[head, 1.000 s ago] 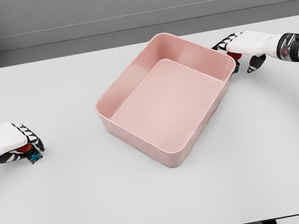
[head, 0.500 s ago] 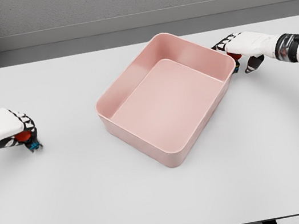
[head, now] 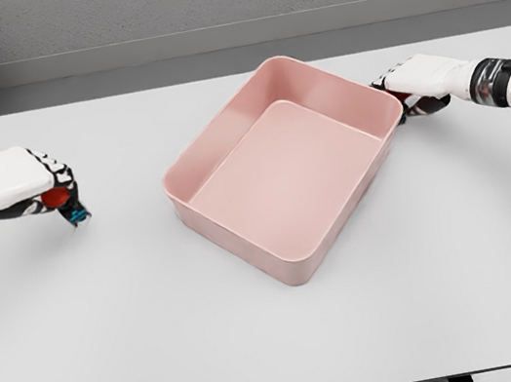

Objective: Put the industrial switch in the basket with both arms

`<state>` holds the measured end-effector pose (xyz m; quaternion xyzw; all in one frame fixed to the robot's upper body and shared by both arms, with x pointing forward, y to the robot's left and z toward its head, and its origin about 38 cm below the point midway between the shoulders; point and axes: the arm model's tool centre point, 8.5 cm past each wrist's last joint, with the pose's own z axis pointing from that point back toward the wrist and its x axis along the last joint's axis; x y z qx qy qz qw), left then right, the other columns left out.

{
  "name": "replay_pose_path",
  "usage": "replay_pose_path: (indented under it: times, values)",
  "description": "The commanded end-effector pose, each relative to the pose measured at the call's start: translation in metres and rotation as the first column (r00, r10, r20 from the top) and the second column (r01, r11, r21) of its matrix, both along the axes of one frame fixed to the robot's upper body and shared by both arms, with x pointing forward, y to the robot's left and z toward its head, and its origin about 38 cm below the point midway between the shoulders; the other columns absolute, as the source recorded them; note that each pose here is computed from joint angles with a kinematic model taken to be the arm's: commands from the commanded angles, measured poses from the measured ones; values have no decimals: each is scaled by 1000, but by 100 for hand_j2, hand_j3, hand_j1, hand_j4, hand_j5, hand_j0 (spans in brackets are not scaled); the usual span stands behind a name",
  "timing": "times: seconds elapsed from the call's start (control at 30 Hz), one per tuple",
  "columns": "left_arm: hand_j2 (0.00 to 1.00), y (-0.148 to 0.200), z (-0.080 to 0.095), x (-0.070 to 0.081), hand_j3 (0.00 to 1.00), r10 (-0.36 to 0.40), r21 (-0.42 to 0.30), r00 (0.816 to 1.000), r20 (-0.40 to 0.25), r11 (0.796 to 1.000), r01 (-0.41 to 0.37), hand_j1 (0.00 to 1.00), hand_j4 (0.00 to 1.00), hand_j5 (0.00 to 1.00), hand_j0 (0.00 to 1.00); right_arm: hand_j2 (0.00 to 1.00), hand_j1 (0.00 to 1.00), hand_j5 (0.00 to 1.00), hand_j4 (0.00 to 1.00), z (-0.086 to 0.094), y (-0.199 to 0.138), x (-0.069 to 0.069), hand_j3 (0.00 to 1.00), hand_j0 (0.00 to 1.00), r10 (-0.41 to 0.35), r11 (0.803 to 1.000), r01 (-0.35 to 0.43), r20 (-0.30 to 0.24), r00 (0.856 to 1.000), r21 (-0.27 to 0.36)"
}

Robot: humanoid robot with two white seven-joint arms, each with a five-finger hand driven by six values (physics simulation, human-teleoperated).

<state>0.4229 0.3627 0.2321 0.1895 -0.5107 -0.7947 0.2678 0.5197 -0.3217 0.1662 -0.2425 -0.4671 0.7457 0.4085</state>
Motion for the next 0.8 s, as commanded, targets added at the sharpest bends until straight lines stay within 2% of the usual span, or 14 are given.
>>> replay_pose_path:
  times: [0.0,0.13,0.33,0.4,0.63,0.73,0.77]
  values:
    - [42,-4,3,2,42,-5,-13,1000,8,1000,5,42,42,42,42,57,57,57,57,1,0,0,57,57,-3,1000,3,2,1000,6]
    - [42,-14,13,8,42,-23,-35,999,29,999,24,42,42,42,42,52,52,52,52,2,-3,0,52,52,-8,1000,8,3,1000,7]
    - [42,-29,28,17,42,-48,-64,996,69,997,53,42,42,42,42,48,48,48,48,13,-13,1,48,48,-27,999,26,26,999,20]
    - [42,-36,30,19,42,-58,-81,996,69,995,63,42,42,42,42,48,48,48,48,25,-29,1,48,48,-58,998,57,49,997,25]
    - [42,-60,40,28,42,-102,-108,990,97,988,112,42,42,42,42,48,48,48,48,54,-46,-1,48,48,-81,994,72,108,991,85]
    - [42,-68,45,30,42,-113,-131,988,102,983,126,42,42,42,42,48,48,48,48,60,-53,-2,48,48,-91,993,80,120,989,91]
    - [42,-71,49,31,42,-118,-131,987,110,983,132,42,42,42,42,48,48,48,48,63,-52,-3,48,48,-89,990,75,121,989,120]
